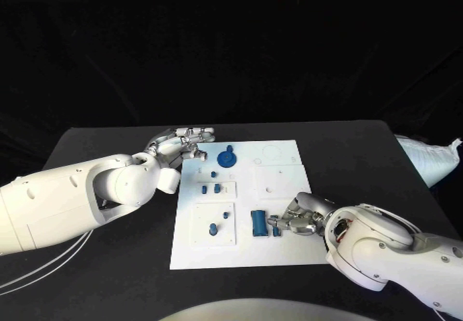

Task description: Assemble the parts on the task board

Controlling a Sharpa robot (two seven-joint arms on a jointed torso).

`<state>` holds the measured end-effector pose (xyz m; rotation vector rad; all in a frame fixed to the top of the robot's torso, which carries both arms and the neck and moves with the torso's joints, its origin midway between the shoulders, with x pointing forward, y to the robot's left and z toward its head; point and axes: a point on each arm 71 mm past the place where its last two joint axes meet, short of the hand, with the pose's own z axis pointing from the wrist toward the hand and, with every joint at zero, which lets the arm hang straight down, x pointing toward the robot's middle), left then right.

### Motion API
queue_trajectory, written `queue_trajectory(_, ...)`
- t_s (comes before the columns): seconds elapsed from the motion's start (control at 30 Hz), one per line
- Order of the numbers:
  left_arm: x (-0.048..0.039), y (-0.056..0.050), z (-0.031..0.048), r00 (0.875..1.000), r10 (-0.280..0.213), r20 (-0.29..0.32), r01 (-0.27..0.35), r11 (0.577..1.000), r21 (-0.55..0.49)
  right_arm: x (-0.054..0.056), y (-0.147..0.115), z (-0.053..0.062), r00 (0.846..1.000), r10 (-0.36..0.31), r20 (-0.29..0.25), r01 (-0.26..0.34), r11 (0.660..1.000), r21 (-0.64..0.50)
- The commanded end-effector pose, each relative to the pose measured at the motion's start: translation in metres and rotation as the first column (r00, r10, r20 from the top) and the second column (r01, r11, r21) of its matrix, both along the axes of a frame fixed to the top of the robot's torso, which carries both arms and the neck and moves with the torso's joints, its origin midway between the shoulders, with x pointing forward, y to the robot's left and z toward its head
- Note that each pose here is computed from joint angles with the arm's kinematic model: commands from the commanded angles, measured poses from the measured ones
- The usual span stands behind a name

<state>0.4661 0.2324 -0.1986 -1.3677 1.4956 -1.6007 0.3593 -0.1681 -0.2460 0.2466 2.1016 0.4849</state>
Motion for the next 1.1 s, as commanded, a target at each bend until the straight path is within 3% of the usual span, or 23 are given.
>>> queue_trajectory(0.03,-0.0005,-0.002,0.0012,1.0,-0.021,0.01,0.021,1.0,-0.009,-0.003,0.002,0.003,0.999,0.028,0.02,-0.028,1.0,-0.008)
queue_trajectory(0.57,-0.0004,-0.002,0.001,1.0,-0.022,0.009,0.022,1.0,-0.008,-0.002,-0.014,0.004,0.998,0.042,0.037,-0.04,0.999,-0.034)
queue_trajectory(0.77,0.0002,-0.002,0.0007,1.0,-0.02,0.009,0.02,1.0,-0.008,0.005,-0.02,0.006,0.998,-0.021,0.06,0.012,0.988,0.155)
queue_trajectory(0.9,0.0023,0.001,-0.0003,1.0,-0.006,0.013,0.006,1.0,-0.003,0.017,-0.026,0.008,0.997,-0.061,0.04,0.042,0.928,0.369)
queue_trajectory(1.1,0.0115,0.005,-0.0053,0.999,0.043,0.021,-0.043,0.999,0.012,0.051,-0.042,0.018,0.992,-0.121,0.041,0.069,0.774,0.63)
